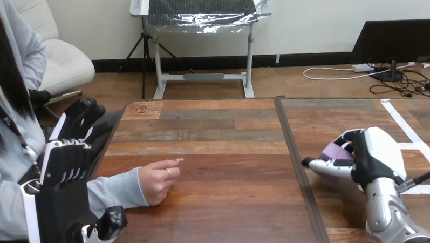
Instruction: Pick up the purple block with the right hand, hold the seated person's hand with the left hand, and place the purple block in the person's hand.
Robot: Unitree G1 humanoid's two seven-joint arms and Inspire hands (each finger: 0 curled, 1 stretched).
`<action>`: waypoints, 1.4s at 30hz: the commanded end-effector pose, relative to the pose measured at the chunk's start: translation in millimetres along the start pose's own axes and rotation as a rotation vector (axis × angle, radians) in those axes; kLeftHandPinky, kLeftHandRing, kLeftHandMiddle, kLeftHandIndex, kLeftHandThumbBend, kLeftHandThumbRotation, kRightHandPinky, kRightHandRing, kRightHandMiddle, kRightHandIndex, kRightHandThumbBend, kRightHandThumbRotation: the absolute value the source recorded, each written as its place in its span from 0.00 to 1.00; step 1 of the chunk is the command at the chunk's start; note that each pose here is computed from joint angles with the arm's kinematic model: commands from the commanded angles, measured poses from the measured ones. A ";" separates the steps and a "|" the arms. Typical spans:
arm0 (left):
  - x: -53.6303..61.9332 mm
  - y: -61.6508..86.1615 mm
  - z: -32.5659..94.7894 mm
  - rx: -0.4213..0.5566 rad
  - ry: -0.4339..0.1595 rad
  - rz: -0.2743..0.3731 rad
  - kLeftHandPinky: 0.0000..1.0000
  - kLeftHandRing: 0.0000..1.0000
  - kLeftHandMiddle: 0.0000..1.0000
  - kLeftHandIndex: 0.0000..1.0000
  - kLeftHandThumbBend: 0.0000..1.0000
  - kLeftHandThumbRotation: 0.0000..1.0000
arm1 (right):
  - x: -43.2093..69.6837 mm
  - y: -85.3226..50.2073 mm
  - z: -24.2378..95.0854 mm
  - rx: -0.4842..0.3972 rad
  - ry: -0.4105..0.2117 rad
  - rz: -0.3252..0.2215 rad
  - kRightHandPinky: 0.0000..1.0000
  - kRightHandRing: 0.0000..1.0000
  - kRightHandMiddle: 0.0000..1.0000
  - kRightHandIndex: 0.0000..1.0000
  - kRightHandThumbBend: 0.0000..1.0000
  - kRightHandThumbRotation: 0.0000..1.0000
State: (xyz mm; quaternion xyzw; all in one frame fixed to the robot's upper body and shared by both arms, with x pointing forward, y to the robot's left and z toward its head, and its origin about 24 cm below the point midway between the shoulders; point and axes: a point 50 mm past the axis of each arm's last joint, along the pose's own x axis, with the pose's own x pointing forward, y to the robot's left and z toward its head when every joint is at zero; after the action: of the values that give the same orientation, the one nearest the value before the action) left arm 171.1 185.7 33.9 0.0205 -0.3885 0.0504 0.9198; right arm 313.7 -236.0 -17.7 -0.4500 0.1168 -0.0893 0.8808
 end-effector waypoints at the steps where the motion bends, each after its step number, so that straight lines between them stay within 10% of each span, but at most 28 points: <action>1: 14.9 -2.8 4.4 -0.013 -0.084 -0.016 0.77 0.84 0.86 0.85 1.00 0.72 | 15.1 -16.5 28.0 0.102 -0.066 -0.090 0.11 0.15 0.22 0.27 0.37 0.27; 14: 17.0 -3.0 1.8 0.003 -0.049 -0.034 0.78 0.85 0.87 0.85 1.00 0.72 | 22.8 -23.0 49.5 0.245 -0.106 -0.101 0.07 0.11 0.17 0.20 0.34 0.41; 42: 20.8 11.3 -9.2 0.240 0.090 -0.143 0.79 0.88 0.90 0.89 1.00 0.72 | 29.7 -34.7 77.6 0.436 -0.194 -0.120 0.02 0.06 0.11 0.19 0.27 0.30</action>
State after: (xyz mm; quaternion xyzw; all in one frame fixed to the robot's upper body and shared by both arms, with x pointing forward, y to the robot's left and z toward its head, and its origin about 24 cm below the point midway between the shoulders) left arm 181.5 195.2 27.9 0.1248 -0.3086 0.0395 0.9421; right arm 328.2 -217.1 -2.7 -0.2913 0.0824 -0.1163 0.9460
